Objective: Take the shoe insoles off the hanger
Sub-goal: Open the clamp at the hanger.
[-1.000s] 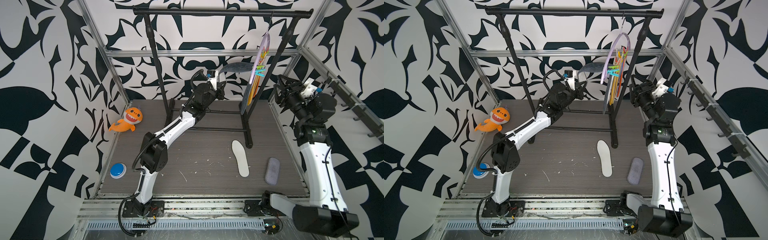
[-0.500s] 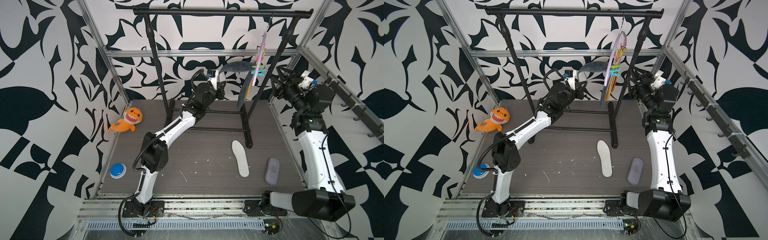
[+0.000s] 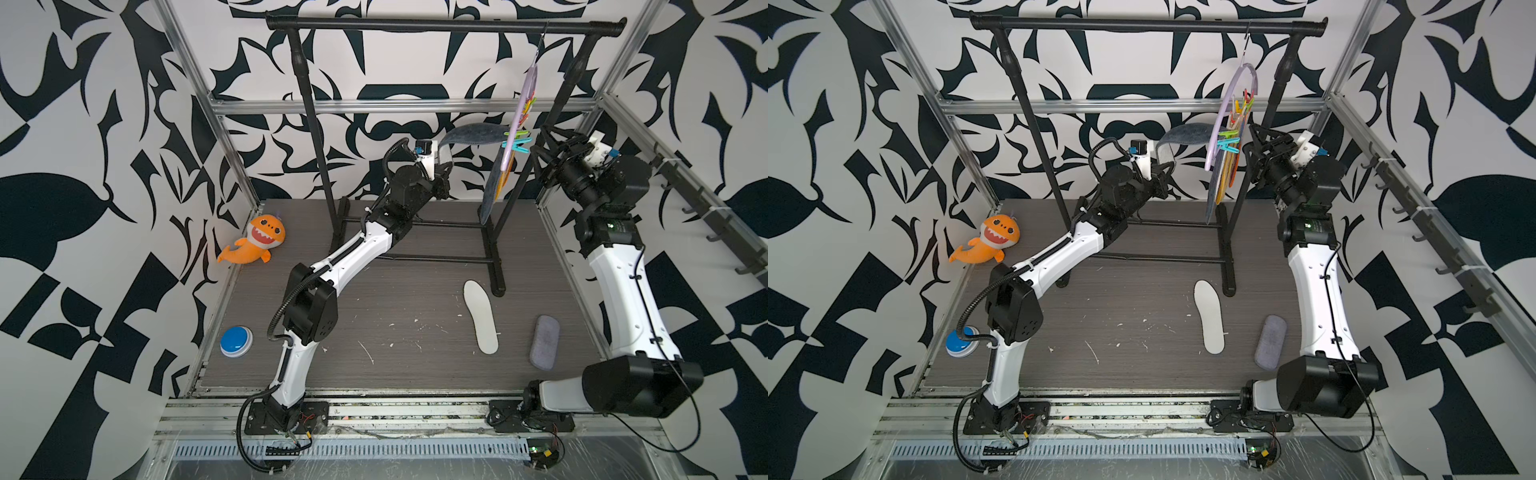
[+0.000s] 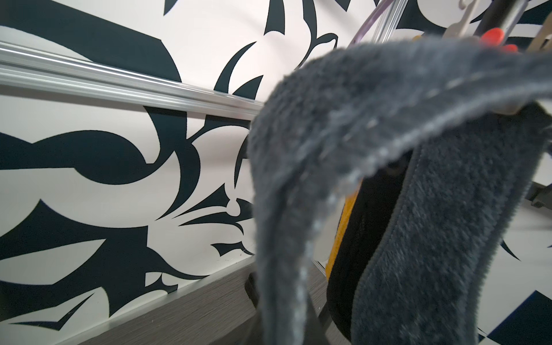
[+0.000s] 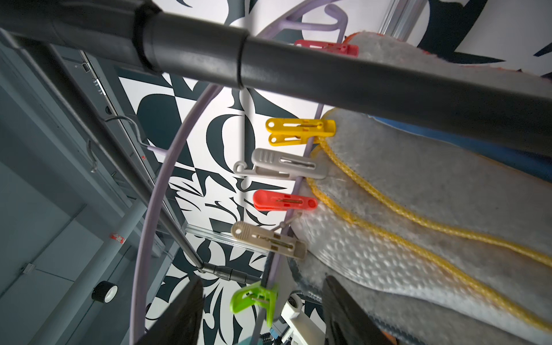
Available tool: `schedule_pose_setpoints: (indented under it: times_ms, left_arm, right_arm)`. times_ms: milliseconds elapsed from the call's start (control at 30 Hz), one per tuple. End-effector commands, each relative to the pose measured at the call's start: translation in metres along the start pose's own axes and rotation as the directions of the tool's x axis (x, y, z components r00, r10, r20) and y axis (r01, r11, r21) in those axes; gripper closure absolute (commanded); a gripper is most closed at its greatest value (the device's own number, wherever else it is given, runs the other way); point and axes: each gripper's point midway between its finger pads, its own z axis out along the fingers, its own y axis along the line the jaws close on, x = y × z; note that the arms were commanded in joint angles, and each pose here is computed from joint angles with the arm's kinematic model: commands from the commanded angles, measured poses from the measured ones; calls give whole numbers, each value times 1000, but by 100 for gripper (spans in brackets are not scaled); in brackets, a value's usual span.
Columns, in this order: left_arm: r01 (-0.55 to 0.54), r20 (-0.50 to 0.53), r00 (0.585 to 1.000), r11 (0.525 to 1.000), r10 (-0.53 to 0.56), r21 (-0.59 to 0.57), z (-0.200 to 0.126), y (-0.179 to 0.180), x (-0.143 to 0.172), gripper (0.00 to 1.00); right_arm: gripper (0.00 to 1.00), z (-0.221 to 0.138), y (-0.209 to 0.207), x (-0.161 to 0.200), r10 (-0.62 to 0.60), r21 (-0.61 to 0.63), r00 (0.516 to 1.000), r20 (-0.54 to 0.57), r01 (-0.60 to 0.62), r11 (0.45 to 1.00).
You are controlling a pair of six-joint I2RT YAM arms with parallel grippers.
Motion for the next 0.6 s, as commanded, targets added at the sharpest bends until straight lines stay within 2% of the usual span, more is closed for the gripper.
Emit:
schedule_pose_setpoints:
  times_ms: [0,233,567]
  left_arm:
    - [-4,25,1000,1000,4,-3,4,3,-5,100]
    - [-4,32,999,1000,4,-5,3,4,-8,100]
    - [-4,35,999,1000,5,-4,3,4,-8,100]
  right_arm:
    - [34,-1,48,14,-67,-116,997,-29,64,991]
    - [34,5,45,19,-58,-105,998,-40,53,993]
    - [43,9,34,20,-37,-70,998,-47,33,997]
